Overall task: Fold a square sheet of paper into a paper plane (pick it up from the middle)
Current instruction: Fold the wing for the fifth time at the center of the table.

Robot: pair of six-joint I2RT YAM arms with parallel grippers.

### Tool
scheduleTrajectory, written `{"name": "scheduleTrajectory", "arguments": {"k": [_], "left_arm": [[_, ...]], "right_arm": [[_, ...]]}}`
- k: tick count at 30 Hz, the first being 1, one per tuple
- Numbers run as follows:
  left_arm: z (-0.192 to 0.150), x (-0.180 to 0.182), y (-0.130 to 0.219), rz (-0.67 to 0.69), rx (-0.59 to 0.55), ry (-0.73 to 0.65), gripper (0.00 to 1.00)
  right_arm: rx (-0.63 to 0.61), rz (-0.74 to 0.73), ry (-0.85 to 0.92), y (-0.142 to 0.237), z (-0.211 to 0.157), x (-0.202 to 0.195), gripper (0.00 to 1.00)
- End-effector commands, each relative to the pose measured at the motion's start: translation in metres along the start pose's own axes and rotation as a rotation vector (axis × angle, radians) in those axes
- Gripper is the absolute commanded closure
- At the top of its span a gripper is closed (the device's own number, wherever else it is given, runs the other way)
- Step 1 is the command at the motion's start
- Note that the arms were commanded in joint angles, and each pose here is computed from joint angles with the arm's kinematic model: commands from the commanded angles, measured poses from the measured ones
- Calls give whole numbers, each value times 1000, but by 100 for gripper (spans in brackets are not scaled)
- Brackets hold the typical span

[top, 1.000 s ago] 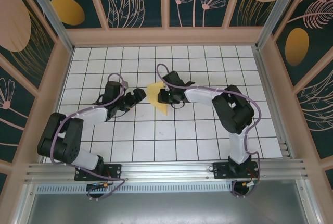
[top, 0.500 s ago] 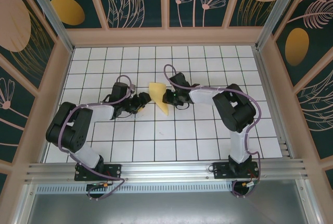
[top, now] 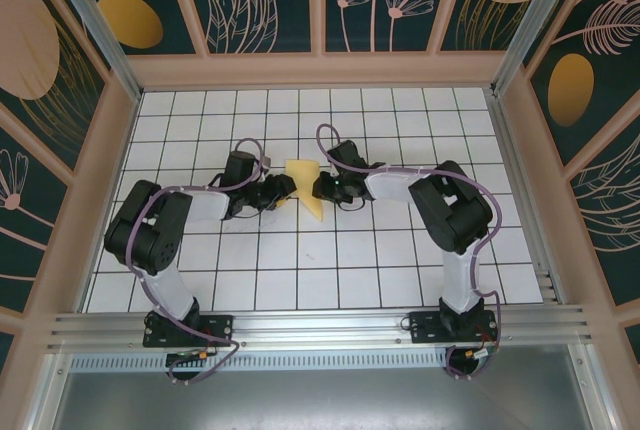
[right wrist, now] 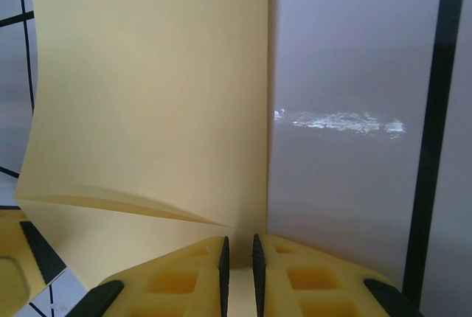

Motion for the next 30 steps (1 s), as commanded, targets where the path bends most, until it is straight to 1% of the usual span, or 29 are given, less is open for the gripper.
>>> {"name": "scheduleTrajectory", "arguments": {"k": [1, 5, 9, 12, 15, 17, 21, 23, 27, 28, 30], "left_arm": [[6, -13, -5, -49, 4, -33, 63], [8, -13, -11, -59, 12, -31, 69], [10, -11, -14, -50, 9, -29, 76], [13, -7, -16, -32, -2, -23, 85], [15, -5, -14, -9, -25, -20, 93], [16, -6, -11, -3, -41, -14, 96], [15, -10, -3, -1, -80, 8, 99], [15, -11, 0, 4, -107, 26, 99], [11, -13, 5, 22, -147, 56, 98], [9, -12, 4, 33, -150, 65, 98], [6, -11, 2, 47, -154, 78, 98]], "right_arm": [[18, 0, -19, -3, -6, -8, 83], [19, 17, -5, -2, -6, -6, 82], [5, 47, 30, 1, -5, -1, 79], [-26, 58, 74, 6, 2, 5, 75], [-83, 45, 122, 16, 12, 9, 66], [-141, 46, 165, 27, 20, 14, 57], [-248, 27, 241, 48, 31, 18, 44], [-304, 12, 276, 59, 33, 17, 38], [-436, 48, 409, 87, 25, 20, 31], [-436, 57, 436, 90, 21, 20, 30], [-455, 42, 547, 92, 11, 20, 29]]}}
Point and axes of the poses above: each hand's point on the last joint's axis, 136 mm out from that joint toward the fingers, its own y axis back along the fingers, its own x axis along the line the jaws close on, z = x × y, the point moved 3 cm from there along y, back along the fingers, and after that the axes turned 4 degrees about -y, right-handed, at the moved point
